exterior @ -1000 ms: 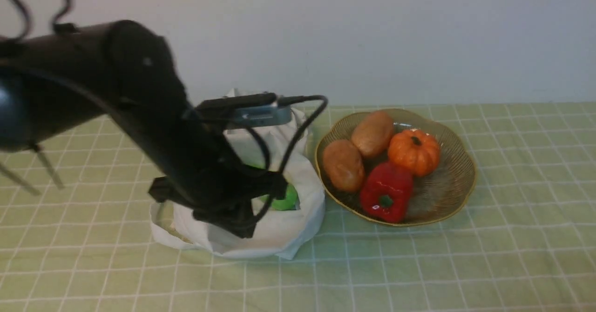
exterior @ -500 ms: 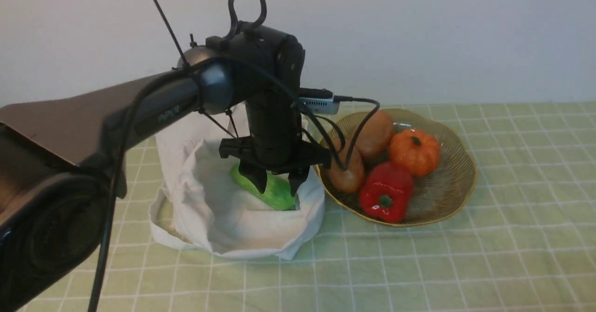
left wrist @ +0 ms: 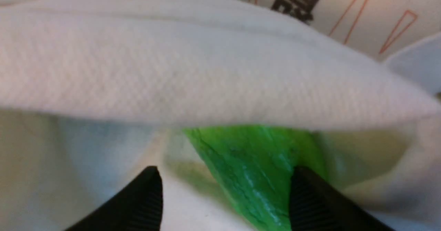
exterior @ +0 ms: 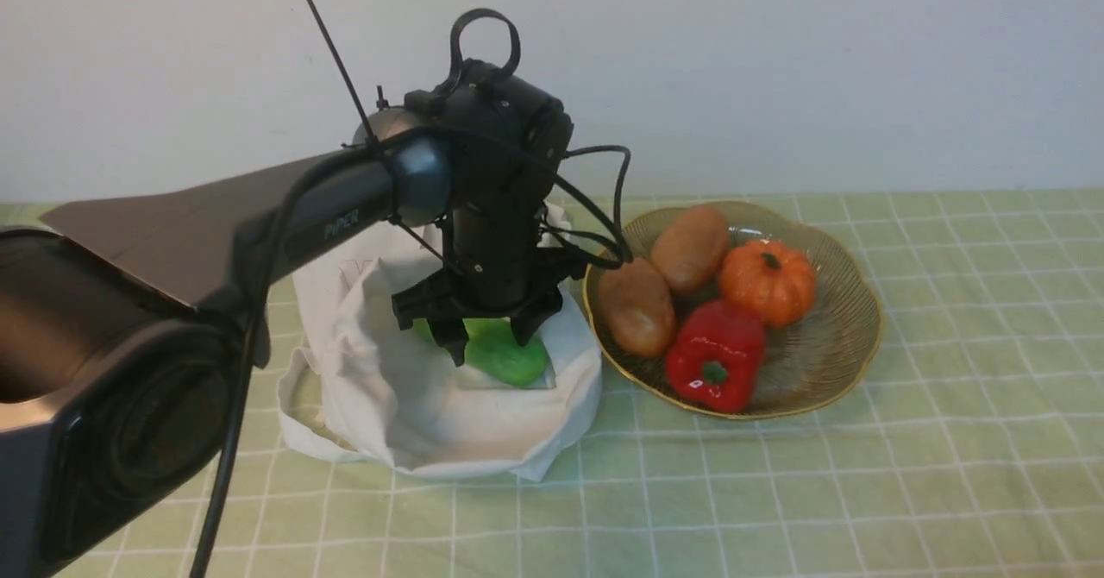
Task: Take vegetables from bag on green coffee tablecloth place on plate.
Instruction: 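Reach into the cloth bag and grasp the green cucumber with the left gripper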
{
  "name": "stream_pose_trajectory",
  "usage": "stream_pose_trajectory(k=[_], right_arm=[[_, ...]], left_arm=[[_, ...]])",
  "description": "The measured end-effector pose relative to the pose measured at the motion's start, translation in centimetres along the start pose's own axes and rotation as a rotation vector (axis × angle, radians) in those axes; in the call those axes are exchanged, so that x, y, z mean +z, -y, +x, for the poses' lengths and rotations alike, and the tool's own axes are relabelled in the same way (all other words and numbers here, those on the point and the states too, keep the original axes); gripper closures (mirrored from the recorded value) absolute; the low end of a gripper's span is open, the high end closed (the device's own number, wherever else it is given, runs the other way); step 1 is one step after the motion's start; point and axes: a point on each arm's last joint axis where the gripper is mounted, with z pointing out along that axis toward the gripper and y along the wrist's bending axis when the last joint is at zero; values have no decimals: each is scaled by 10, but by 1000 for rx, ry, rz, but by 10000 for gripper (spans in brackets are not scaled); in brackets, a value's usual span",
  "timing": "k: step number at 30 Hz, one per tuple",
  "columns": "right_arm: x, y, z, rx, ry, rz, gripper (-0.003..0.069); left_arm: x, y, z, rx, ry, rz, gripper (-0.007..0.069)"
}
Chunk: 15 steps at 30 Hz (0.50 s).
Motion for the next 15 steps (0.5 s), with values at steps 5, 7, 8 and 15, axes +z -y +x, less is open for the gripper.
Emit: stream_pose_trajectory(k=[5,7,8,15], right_arm=[[0,0,0,0,0,0,674],[0,0,0,0,0,0,674],[0,0,0,0,0,0,674],[0,0,0,0,0,0,674]], left_arm=[[3,3,-2,-48,18,25,175],[5,4,-2,-67,19,25,175],[5,4,-2,-77,19,26,175],[25,5,1,-93,-3,-11,186]])
